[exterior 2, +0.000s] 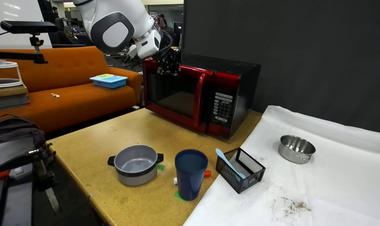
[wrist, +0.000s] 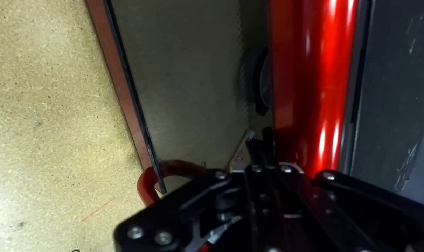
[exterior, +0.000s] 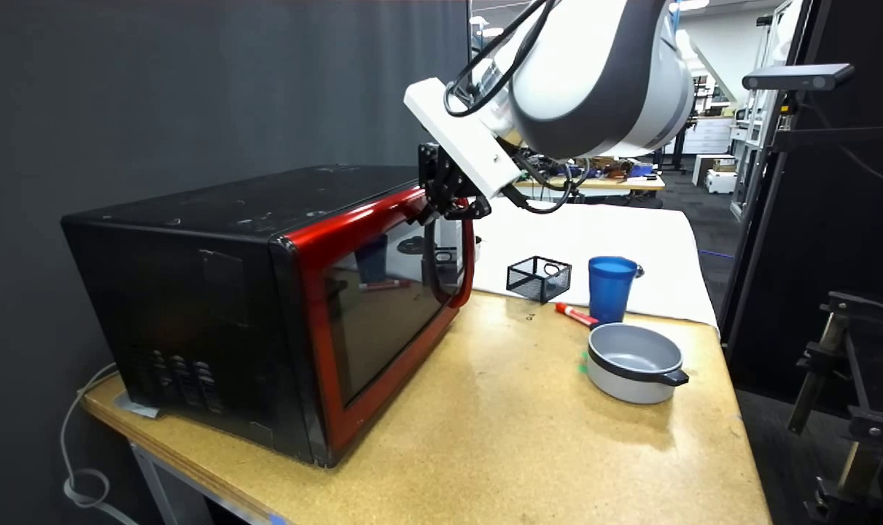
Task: Close the microwave door, then transfer the spoon from the box to the cup
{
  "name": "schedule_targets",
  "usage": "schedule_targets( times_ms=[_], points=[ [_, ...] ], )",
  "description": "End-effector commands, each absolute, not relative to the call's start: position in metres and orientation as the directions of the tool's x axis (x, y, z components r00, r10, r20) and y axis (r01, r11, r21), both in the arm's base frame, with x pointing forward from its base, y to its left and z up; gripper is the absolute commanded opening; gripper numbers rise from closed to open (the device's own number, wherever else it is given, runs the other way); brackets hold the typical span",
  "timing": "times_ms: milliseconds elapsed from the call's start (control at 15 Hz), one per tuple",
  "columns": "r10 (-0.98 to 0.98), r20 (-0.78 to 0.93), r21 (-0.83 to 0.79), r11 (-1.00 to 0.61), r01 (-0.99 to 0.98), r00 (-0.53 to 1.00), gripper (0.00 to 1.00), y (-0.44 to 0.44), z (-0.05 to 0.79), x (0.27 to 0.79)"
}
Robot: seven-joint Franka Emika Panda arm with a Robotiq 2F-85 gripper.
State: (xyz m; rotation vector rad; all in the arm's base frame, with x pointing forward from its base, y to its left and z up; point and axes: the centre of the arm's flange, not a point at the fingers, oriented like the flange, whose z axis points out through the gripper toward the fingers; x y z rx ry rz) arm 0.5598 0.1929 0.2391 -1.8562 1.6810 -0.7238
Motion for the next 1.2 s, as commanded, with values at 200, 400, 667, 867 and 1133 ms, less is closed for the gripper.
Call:
schedule_targets(
  times_ms=[200,400,667,867,1133],
  points=[
    [-0.994,0.045,-0.715,-0.101,-0.692,0.098,0.00,0.211,0.234,0.578],
    [-0.995,0.029,-0.700,-0.088,-0.708,0.095,0.00,0.210,0.224,0.595],
    [-0.998,-0.001,-0.675,-0.051,-0.736,0.070,0.00,0.204,0.220,0.611],
    [-0.999,-0.016,-0.604,-0.020,-0.797,0.037,0.00,0.199,0.239,0.584],
    [-1.000,-0.005,-0.463,-0.002,-0.886,0.005,0.00,0.177,0.250,0.568]
  ],
)
